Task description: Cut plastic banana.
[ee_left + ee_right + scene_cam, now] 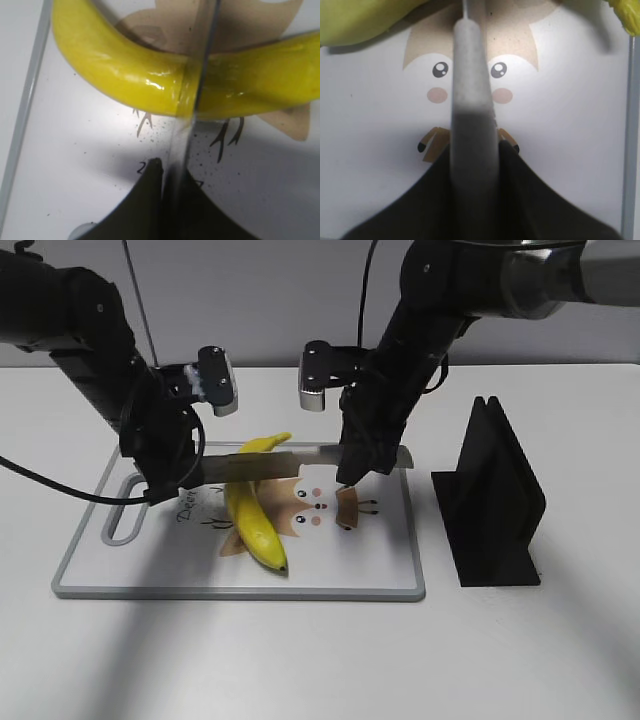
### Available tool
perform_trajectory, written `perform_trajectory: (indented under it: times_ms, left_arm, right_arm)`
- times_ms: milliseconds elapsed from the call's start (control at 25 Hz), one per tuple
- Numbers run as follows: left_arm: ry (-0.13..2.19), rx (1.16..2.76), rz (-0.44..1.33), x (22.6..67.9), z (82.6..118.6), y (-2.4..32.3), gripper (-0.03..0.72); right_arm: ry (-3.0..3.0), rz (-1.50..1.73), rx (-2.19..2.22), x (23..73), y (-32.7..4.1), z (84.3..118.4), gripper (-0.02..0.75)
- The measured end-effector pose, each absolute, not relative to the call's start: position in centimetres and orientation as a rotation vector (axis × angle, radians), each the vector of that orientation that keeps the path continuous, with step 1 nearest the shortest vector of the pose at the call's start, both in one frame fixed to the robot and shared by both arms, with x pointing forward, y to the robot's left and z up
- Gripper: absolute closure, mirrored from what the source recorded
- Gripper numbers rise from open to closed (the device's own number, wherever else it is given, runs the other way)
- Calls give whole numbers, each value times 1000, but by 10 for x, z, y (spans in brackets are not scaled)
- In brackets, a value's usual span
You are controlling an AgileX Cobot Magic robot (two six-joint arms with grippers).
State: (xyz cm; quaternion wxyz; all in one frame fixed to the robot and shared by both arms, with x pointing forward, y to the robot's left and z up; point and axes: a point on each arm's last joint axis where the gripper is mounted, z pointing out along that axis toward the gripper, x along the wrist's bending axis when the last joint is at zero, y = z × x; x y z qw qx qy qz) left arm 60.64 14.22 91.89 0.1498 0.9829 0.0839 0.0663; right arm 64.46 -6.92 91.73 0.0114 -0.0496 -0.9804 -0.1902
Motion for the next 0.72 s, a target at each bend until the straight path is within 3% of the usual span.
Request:
perform_trajectory:
  times_ms: [360,720]
  left_arm:
    - [241,2814,204,608,921,141,675]
    - [221,2800,288,600,947,146,682]
  right_arm:
    - [-3055,-590,-162,646,-69,917,549]
    - [-3063,-615,-133,651,-65,946,543]
